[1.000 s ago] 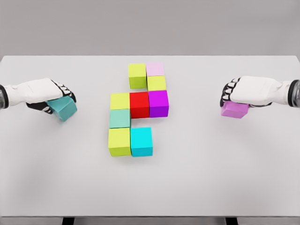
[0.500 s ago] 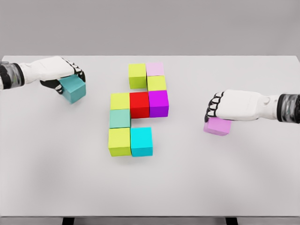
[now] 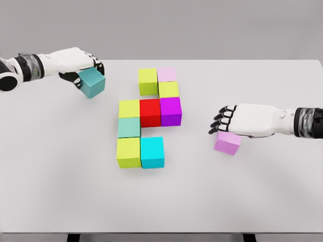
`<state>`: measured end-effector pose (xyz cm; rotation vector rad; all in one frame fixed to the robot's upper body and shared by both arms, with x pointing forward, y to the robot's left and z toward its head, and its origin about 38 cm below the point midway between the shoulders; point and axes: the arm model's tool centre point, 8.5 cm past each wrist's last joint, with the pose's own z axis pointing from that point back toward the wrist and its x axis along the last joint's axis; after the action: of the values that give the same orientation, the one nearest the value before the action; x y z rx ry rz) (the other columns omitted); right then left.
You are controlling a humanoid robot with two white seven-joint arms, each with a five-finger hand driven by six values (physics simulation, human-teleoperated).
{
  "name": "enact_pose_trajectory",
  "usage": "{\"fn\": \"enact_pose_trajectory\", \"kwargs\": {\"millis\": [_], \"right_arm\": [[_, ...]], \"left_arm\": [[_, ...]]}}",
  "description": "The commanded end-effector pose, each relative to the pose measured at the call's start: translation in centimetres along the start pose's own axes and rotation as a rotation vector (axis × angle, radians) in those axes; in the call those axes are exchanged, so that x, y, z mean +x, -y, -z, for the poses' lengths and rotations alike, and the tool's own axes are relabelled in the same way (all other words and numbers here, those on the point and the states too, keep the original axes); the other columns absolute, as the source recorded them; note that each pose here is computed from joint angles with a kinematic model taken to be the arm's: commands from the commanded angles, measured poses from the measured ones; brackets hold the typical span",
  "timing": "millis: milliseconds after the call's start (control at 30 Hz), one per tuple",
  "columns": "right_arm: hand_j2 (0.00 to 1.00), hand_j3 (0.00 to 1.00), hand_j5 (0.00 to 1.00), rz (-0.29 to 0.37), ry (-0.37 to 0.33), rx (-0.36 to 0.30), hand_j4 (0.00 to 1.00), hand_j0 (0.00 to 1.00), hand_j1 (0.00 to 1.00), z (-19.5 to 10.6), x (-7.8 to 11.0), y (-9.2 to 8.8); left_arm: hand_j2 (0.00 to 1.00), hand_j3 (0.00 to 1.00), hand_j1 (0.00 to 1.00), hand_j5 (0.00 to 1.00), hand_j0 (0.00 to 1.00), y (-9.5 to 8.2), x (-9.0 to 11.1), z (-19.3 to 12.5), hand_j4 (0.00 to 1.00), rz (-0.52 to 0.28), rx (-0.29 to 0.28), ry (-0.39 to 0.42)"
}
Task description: Assemble the squares on the desktop into the number 2
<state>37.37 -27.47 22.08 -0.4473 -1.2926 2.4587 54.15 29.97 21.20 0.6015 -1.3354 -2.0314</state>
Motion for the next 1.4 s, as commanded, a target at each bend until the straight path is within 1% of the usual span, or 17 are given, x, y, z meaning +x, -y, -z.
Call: {"fn": "enact_pose_trajectory", "kwargs": {"millis": [0,67,133,200,267,467,533,567,633,767,800,833,933,1033,1200,1267,1367], "right_arm": [[1.00,1.00,1.00,0.002,-0.011,-0.006,1.00,1.00,1.00,-0.4,-0.3,0.2],[1.00,1.00,1.00,0.007,-0.048,-0.026,1.00,1.00,1.00,-1.7,-1.3,0.8],[1.00,1.00,1.00,0.014,-0.145,-0.074,1.00,1.00,1.00,-4.2,-3.7,1.9],[1.00,1.00,1.00,0.061,-0.218,-0.053,1.00,1.00,1.00,-6.0,-6.0,0.8],[1.00,1.00,1.00,0.079,-0.246,-0.037,1.00,1.00,1.00,-6.7,-6.8,0.1],[1.00,1.00,1.00,0.074,-0.267,0.015,1.00,1.00,1.00,-8.2,-7.1,-0.6],[1.00,1.00,1.00,0.078,-0.248,0.100,1.00,1.00,1.00,-8.4,-6.6,-2.2],[1.00,1.00,1.00,0.075,-0.229,0.135,1.00,1.00,1.00,-8.0,-6.4,-2.7],[1.00,1.00,1.00,0.073,-0.194,0.187,1.00,1.00,1.00,-6.9,-6.2,-3.4],[1.00,1.00,1.00,0.080,-0.194,0.264,1.00,1.00,1.00,-6.2,-7.8,-4.2],[1.00,1.00,1.00,0.090,-0.186,0.293,1.00,1.00,1.00,-5.8,-7.9,-5.0],[1.00,1.00,1.00,0.093,-0.179,0.302,1.00,1.00,1.00,-5.6,-7.7,-5.3],[1.00,1.00,1.00,0.099,-0.152,0.325,1.00,1.00,1.00,-4.8,-7.2,-6.0],[1.00,1.00,1.00,0.081,-0.133,0.341,1.00,1.00,1.00,-4.2,-7.0,-5.7],[1.00,1.00,1.00,0.079,-0.110,0.346,1.00,1.00,1.00,-3.2,-6.6,-5.9],[1.00,1.00,1.00,0.080,-0.106,0.351,1.00,1.00,1.00,-3.1,-6.5,-6.1],[1.00,1.00,1.00,0.079,-0.103,0.352,1.00,1.00,1.00,-3.0,-6.5,-6.1]], "left_arm": [[0.52,0.52,0.52,0.52,0.52,0.1,0.3,1.1,0.52,-0.010,-0.001,0.000],[0.52,0.52,0.52,0.52,0.52,-0.4,0.3,1.4,0.52,-0.010,0.006,-0.002],[0.52,0.52,0.52,0.52,0.52,-0.6,0.2,1.7,0.52,-0.008,0.005,-0.009],[0.53,0.53,0.53,0.53,0.53,-0.7,0.2,2.2,0.53,-0.011,0.004,-0.012],[0.53,0.53,0.53,0.53,0.53,-0.9,0.3,2.6,0.53,-0.010,0.003,-0.014],[0.56,0.56,0.56,0.56,0.56,-1.0,-0.2,3.2,0.56,-0.010,-0.011,-0.043],[0.59,0.59,0.59,0.59,0.59,-0.8,-0.5,3.2,0.59,-0.016,-0.018,-0.056],[0.64,0.64,0.64,0.64,0.64,-0.7,-0.7,3.1,0.64,-0.021,-0.019,-0.063],[0.73,0.73,0.73,0.73,0.73,-0.7,-0.8,3.1,0.73,-0.020,-0.020,-0.065],[0.89,0.89,0.89,0.89,0.89,-0.7,-0.7,3.1,0.89,-0.019,-0.021,-0.064],[0.98,0.98,0.98,0.98,0.98,-0.7,-0.8,3.1,0.98,-0.020,-0.020,-0.065],[1.00,1.00,1.00,1.00,1.00,-0.7,-0.7,3.1,1.00,-0.020,-0.020,-0.063],[1.00,1.00,1.00,1.00,1.00,-0.7,-0.8,3.1,1.00,-0.020,-0.020,-0.065],[1.00,1.00,1.00,1.00,1.00,-0.8,-0.8,3.1,1.00,-0.020,-0.018,-0.065],[1.00,1.00,1.00,1.00,1.00,-1.5,-2.6,1.0,1.00,-0.012,-0.006,-0.113],[1.00,1.00,1.00,1.00,1.00,-1.3,-3.1,0.3,1.00,0.011,-0.024,-0.125],[0.98,0.98,0.98,0.98,0.98,-0.9,-4.5,-2.2,0.98,0.104,-0.086,-0.164]]}}
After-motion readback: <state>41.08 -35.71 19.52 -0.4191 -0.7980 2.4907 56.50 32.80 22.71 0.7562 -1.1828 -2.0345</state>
